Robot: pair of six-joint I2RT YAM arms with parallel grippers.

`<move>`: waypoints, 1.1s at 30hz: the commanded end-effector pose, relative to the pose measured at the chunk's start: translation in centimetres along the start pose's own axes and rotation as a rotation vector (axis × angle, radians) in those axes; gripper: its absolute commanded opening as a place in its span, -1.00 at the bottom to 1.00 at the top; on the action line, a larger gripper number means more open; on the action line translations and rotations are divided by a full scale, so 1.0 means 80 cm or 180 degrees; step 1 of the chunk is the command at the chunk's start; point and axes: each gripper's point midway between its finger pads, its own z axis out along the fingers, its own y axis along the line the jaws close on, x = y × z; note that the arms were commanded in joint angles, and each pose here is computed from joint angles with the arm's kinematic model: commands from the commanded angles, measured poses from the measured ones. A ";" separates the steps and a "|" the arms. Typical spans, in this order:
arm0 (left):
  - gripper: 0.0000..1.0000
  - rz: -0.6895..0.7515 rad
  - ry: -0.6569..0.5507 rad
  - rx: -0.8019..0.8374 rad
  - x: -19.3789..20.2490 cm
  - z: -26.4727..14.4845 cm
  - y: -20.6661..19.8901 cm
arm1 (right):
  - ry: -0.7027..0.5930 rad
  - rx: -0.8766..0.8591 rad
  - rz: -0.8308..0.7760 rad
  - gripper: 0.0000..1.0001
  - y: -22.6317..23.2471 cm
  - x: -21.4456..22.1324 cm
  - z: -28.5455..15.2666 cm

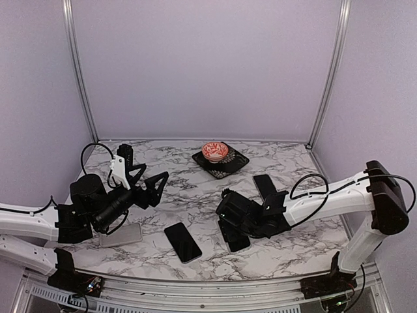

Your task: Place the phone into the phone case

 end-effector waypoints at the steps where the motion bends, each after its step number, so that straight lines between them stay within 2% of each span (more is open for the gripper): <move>1: 0.74 -0.0010 -0.0076 -0.0055 -0.016 -0.001 0.003 | 0.0011 0.0112 0.0197 -0.59 0.000 -0.002 0.006; 10: 0.74 -0.0013 -0.0063 -0.0079 -0.013 -0.001 0.005 | 0.0234 0.0165 0.0302 -0.55 -0.006 0.027 0.016; 12: 0.74 -0.0017 -0.0063 -0.0086 -0.013 -0.001 0.005 | 0.0262 0.0191 0.0290 -0.39 -0.008 0.029 0.016; 19: 0.75 -0.0007 -0.0049 -0.0108 -0.011 0.000 0.007 | 0.0415 0.0280 0.0262 0.38 -0.011 0.037 0.022; 28: 0.75 0.0010 -0.0061 -0.0164 -0.012 -0.002 0.011 | 0.0461 0.0271 0.0213 0.96 -0.009 0.030 0.020; 33: 0.75 0.0037 -0.0054 -0.0178 -0.013 -0.002 0.012 | 0.0563 0.0209 0.0178 0.97 -0.010 0.018 0.011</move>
